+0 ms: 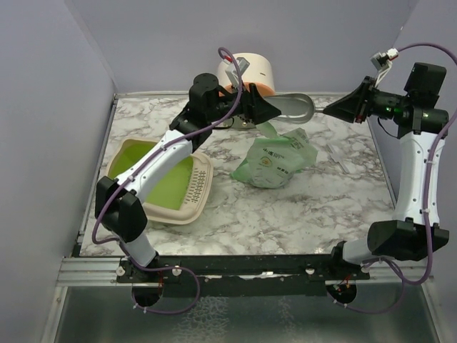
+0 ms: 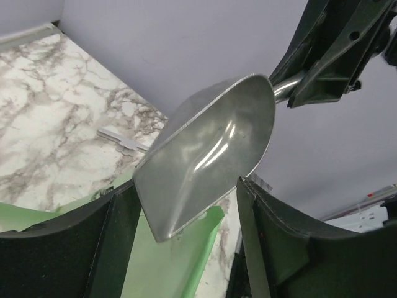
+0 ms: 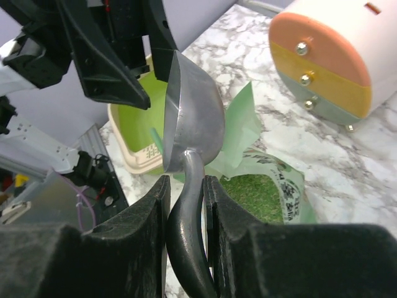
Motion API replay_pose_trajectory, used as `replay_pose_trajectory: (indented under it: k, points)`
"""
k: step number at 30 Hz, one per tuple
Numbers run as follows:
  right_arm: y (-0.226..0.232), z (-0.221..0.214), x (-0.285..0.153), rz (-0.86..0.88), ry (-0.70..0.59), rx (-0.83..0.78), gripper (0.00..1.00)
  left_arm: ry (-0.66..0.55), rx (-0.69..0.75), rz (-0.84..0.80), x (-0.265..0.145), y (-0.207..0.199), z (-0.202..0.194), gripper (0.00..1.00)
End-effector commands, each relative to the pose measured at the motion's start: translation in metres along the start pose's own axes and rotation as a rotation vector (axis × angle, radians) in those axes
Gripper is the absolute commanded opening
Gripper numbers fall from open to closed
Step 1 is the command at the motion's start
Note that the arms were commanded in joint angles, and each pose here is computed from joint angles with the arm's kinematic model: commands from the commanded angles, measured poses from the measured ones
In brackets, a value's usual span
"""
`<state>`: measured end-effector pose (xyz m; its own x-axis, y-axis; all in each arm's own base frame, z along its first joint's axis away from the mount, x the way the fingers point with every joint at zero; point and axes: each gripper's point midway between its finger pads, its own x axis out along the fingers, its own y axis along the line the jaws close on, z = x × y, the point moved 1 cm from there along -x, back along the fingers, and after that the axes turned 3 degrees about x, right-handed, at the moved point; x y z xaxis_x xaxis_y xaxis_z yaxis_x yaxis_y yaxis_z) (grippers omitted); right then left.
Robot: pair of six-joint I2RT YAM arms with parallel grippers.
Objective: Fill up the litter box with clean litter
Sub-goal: Pick up the spatula from the center of the board.
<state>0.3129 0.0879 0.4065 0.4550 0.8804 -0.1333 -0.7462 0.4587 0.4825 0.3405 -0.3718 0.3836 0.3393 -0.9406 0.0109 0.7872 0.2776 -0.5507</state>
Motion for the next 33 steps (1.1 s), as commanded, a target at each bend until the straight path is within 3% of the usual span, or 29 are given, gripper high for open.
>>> replay_pose_trajectory:
  k: [1,6,10,22,33]
  points:
    - [-0.007,0.018,-0.007,-0.143,0.002,-0.031,0.01,-0.07,0.194,0.017,-0.018,-0.024,0.033,0.65]
    - [-0.028,0.032,-0.023,-0.368,0.048,-0.039,0.01,0.021,0.391,0.076,-0.038,-0.02,0.025,0.68]
    - [-0.04,0.018,-0.033,-0.465,0.096,-0.034,0.01,0.148,0.485,0.1,-0.053,-0.013,0.003,0.68]
    - [-0.024,0.002,-0.064,-0.659,0.088,-0.118,0.01,0.424,0.613,0.14,-0.055,0.015,-0.07,0.65]
    - [-0.014,-0.003,-0.082,-0.725,0.072,-0.155,0.01,0.484,0.615,0.143,-0.041,0.031,-0.091,0.59]
